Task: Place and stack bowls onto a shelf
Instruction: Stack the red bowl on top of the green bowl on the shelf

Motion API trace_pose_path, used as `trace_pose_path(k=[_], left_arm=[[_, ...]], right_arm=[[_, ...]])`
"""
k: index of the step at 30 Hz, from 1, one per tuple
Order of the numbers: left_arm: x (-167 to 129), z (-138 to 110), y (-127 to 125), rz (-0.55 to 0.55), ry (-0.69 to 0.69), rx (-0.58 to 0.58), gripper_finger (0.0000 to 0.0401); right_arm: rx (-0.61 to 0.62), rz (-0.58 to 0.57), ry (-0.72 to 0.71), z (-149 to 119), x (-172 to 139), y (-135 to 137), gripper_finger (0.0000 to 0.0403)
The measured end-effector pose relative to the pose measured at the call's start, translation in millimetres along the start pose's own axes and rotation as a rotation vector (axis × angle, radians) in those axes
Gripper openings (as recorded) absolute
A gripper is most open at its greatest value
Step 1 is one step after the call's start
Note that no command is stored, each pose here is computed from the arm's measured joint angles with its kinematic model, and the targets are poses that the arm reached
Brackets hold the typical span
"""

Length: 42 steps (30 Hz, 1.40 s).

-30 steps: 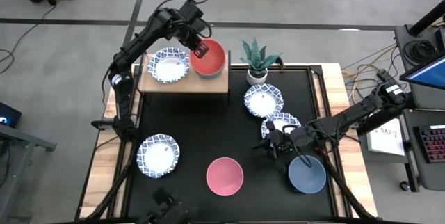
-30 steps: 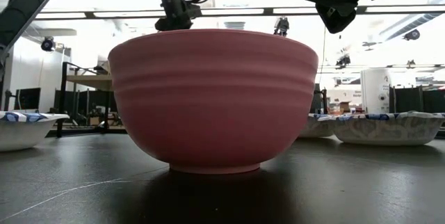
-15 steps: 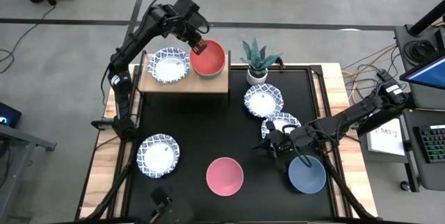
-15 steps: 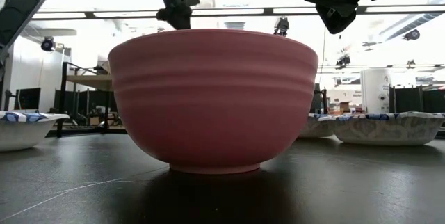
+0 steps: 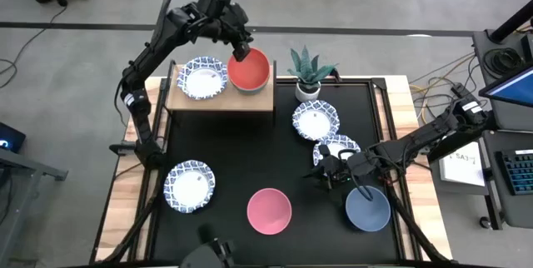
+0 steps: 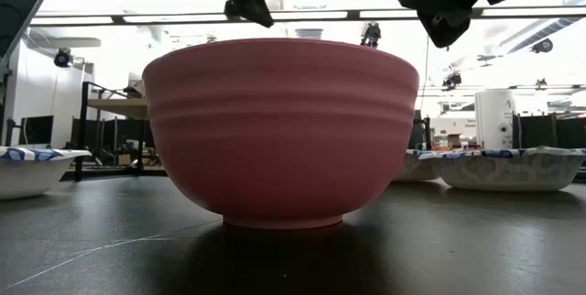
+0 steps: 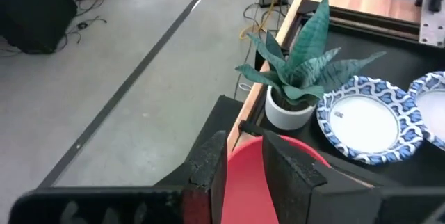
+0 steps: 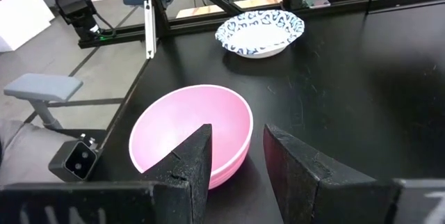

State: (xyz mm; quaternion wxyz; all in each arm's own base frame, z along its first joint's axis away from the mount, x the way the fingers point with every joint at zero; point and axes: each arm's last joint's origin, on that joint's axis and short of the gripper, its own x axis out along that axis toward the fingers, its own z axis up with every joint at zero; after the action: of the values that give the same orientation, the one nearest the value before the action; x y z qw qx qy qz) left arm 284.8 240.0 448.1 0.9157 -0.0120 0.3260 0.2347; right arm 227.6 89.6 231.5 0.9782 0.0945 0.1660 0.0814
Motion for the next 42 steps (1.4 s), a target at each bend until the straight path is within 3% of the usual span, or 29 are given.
trace_pose_path(k=[8, 15, 22, 35, 42], left_arm=[[15, -36, -8, 0.034, -0.133, -0.006, 0.0028], [14, -77, -16, 0.196, -0.36, -0.028, 0.0001], [34, -108, -18, 0.28, -0.316, -0.048, 0.0001], [41, -114, -16, 0.324, -0.183, -0.098, 0.0001], [31, -100, -35, 0.196, -0.244, -0.121, 0.0001]], right_arm=[[0.015, -0.003, 0.011, -6, 0, -2, 0.0118], [0.027, -0.004, 0.008, -7, 0, -2, 0.0118], [0.026, -0.029, -0.001, -6, 0, -3, 0.0118], [0.016, -0.03, 0.001, -7, 0, -3, 0.0118], [0.016, -0.03, 0.001, -7, 0, -3, 0.0118]])
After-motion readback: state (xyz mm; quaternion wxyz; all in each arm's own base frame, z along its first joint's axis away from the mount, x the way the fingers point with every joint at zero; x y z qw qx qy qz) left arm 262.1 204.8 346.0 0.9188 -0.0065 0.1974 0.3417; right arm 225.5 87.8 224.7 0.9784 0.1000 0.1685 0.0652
